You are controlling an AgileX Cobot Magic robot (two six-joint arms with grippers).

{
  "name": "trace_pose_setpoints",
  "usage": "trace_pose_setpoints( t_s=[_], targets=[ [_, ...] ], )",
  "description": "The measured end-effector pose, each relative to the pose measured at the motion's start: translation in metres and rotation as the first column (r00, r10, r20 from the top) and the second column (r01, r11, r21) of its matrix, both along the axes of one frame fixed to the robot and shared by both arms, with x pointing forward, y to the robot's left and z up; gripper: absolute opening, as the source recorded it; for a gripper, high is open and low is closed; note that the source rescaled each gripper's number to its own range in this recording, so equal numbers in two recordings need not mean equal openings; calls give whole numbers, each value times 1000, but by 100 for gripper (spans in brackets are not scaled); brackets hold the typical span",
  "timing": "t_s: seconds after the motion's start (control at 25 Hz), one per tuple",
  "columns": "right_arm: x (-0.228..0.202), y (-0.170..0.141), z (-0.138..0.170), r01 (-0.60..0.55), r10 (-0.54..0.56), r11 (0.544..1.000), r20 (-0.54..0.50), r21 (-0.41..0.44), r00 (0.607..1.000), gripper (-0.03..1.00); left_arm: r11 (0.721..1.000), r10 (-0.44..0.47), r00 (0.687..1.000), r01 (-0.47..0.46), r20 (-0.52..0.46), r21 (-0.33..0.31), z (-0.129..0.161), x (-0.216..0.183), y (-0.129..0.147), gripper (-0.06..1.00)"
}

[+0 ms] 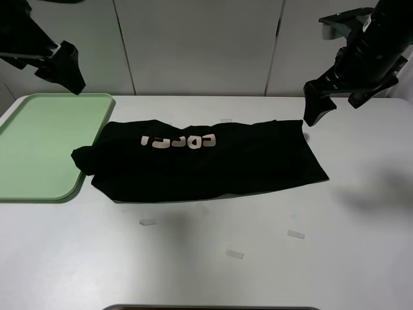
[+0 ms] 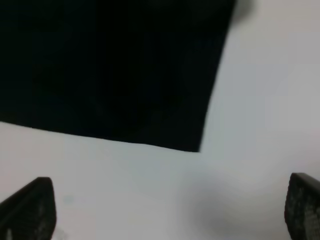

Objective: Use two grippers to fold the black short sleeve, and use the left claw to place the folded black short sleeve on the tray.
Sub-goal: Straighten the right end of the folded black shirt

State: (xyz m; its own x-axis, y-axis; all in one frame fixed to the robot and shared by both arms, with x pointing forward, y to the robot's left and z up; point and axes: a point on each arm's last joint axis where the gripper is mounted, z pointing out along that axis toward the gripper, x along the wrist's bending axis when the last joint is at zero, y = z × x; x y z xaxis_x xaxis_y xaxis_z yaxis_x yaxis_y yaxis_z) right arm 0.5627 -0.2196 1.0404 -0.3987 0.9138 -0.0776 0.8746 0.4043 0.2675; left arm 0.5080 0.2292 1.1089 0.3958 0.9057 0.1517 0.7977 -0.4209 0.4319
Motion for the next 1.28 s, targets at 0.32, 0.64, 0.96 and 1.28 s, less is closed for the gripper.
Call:
trace_pose_setpoints(
  t_s=[0.32, 0.64, 0.96, 1.28],
  targets=[
    [-3, 3, -1, 90, -88, 995, -41, 46, 995, 100, 998, 45, 993, -39, 109, -54, 53, -63, 19, 100],
    [-4, 4, -1, 97, -94, 994, -54, 58, 994, 100, 991, 100, 980, -82, 173, -109, 74, -138, 42, 100],
    [-5, 7, -1, 110, -103, 990, -72, 90, 992, 100, 965, 199, 945, -141, 262, -223, 46, -220, 66, 100],
    [-6, 8, -1, 114, -107, 988, -77, 104, 991, 100, 946, 240, 912, -143, 332, -291, -8, -272, 82, 100]
  ],
)
